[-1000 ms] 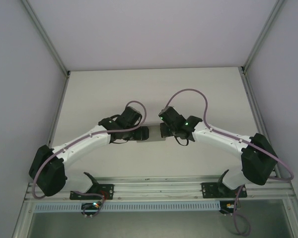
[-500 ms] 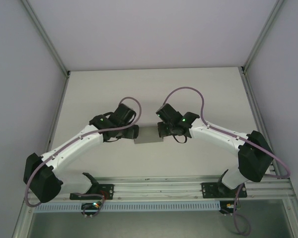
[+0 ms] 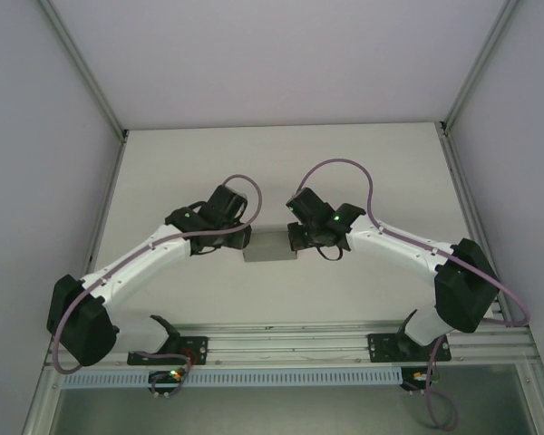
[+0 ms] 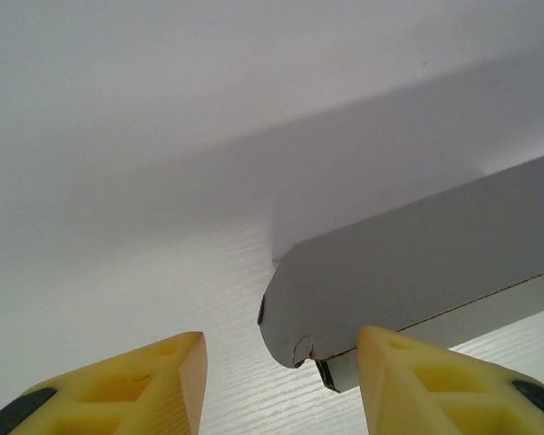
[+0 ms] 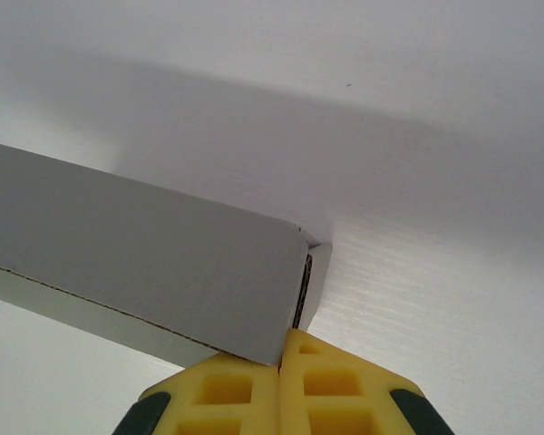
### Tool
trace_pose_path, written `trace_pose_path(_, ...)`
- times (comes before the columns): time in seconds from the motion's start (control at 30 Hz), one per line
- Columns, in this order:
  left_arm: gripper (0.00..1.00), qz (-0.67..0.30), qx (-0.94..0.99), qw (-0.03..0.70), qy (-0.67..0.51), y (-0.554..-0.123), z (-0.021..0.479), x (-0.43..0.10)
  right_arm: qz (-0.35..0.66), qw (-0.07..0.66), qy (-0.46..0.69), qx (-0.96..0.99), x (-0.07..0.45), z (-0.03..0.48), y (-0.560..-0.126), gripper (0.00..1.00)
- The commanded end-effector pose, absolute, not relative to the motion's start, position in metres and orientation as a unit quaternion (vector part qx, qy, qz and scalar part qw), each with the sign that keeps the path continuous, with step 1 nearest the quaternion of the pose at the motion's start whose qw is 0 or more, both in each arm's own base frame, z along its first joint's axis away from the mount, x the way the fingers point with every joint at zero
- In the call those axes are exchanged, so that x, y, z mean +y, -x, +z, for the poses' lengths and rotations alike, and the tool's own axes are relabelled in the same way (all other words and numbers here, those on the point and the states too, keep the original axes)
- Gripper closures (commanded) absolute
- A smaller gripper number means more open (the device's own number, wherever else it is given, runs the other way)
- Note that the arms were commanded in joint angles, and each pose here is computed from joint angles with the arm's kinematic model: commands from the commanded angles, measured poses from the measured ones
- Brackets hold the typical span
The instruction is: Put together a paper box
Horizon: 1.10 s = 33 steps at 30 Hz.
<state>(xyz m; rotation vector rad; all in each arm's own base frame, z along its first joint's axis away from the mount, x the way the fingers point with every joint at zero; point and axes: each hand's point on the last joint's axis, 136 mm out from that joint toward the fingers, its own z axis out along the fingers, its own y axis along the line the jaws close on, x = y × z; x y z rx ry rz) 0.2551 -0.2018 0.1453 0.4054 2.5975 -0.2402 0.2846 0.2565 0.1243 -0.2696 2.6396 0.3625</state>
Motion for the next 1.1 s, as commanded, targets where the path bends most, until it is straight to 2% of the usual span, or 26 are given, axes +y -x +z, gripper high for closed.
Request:
trace_pose_path(0.0,0.54,-0.074,0.954,0.230,-0.180,-0.247,0.135,-0.196,0.120,0.183,0.114,0.969,0.252,0.108,-0.271,1.00)
trace_pose_path(0.13,0.53,-0.071,0.955,0.225,-0.180,-0.243,0.134,-0.195,0.123,0.186,0.122,0.967,0.251,0.114,-0.272,1.00)
trace_pose_path(0.3,0.42,-0.121,0.942,0.252,-0.186,-0.237,0.148,-0.210,0.123,0.173,0.133,0.968,0.255,0.120,-0.272,1.00)
trace_pose_path(0.5,0.41,-0.124,0.940,0.254,-0.190,-0.232,0.148,-0.208,0.126,0.151,0.126,0.972,0.256,0.120,-0.272,1.00)
trace_pose_path(0.63,0.41,-0.111,0.942,0.252,-0.193,-0.231,0.142,-0.203,0.124,0.143,0.128,0.974,0.256,0.121,-0.272,1.00)
trace_pose_path(0.77,0.49,-0.099,0.946,0.246,-0.185,-0.233,0.136,-0.198,0.114,0.131,0.133,0.976,0.255,0.121,-0.273,1.00)
trace_pose_path(1.07,0.55,-0.087,0.941,0.271,-0.183,-0.245,0.144,-0.195,0.117,0.127,0.144,0.974,0.259,0.122,-0.273,1.00)
